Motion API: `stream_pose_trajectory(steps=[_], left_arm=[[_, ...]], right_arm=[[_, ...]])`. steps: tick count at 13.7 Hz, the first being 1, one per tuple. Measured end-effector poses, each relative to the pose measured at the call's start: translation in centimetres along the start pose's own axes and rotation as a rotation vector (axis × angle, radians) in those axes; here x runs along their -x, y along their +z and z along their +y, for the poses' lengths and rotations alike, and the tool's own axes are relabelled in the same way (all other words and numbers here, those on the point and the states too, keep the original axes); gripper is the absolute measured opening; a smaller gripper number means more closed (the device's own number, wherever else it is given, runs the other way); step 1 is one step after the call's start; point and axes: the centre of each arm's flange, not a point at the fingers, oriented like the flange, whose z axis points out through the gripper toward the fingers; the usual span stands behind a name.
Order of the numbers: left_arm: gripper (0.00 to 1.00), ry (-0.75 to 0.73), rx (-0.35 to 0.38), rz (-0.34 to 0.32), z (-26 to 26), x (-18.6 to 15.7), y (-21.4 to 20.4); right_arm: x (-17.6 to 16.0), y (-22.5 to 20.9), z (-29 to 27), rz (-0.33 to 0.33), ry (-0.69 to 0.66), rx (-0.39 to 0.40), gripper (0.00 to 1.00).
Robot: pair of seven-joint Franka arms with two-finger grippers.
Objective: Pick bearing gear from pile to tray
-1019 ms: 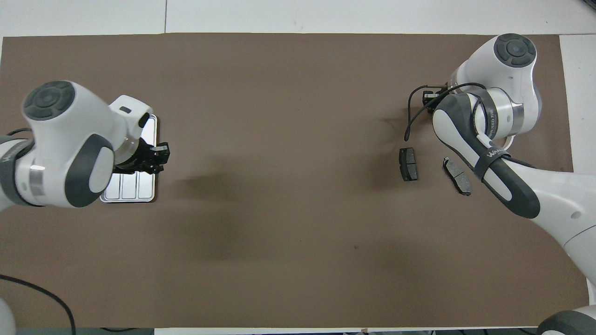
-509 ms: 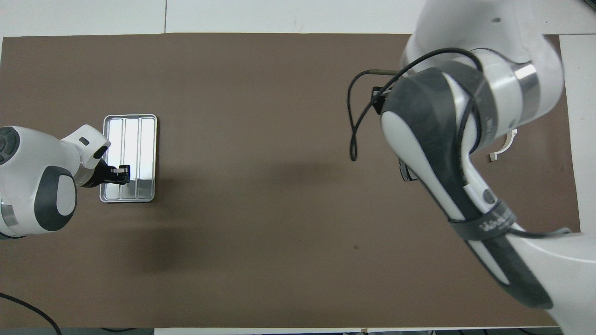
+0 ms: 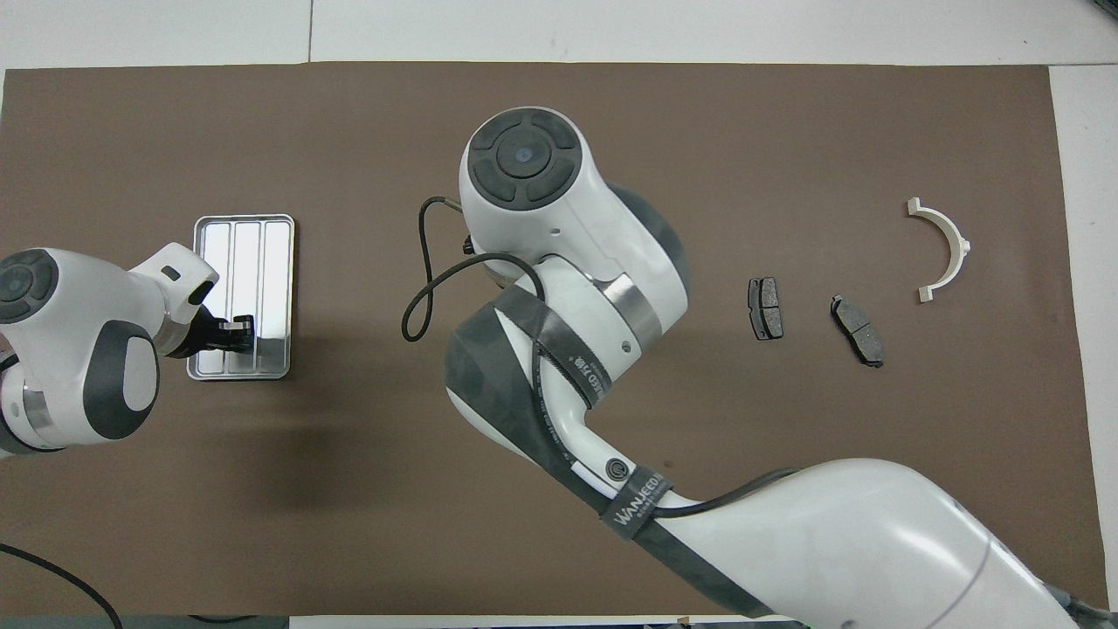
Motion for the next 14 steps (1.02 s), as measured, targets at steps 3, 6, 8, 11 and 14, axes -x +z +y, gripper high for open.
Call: stream_pose_trajectory(steps=[3,6,8,11,14], left_arm=[[0.32,-0.002,0.001,0.016,0.0,0.2,0.4],[0.67,-0.015,0.009,0.03,0.2,-0.1,0.1],[0.91,-0.039,0.035,0.049,0.5,-0.8,-0.9],[1.0,-0.073,0.053,0.054,1.8,-1.7,-2.6],[1.0,-0.103,0.056,0.052,3.9,-1.7,-2.8]], right_arm=[[2.7,9.0,-3.3,0.044,0.031,-0.011,0.35],[2.0,13.3,-3.7,0.039,0.039,0.003,0.35],[1.5,14.0,-3.6,0.047,0.04,0.01,0.35],[1.4,14.2,-3.6,0.058,0.035,0.013,0.35],[1.3,14.2,-3.5,0.062,0.034,0.017,0.52]])
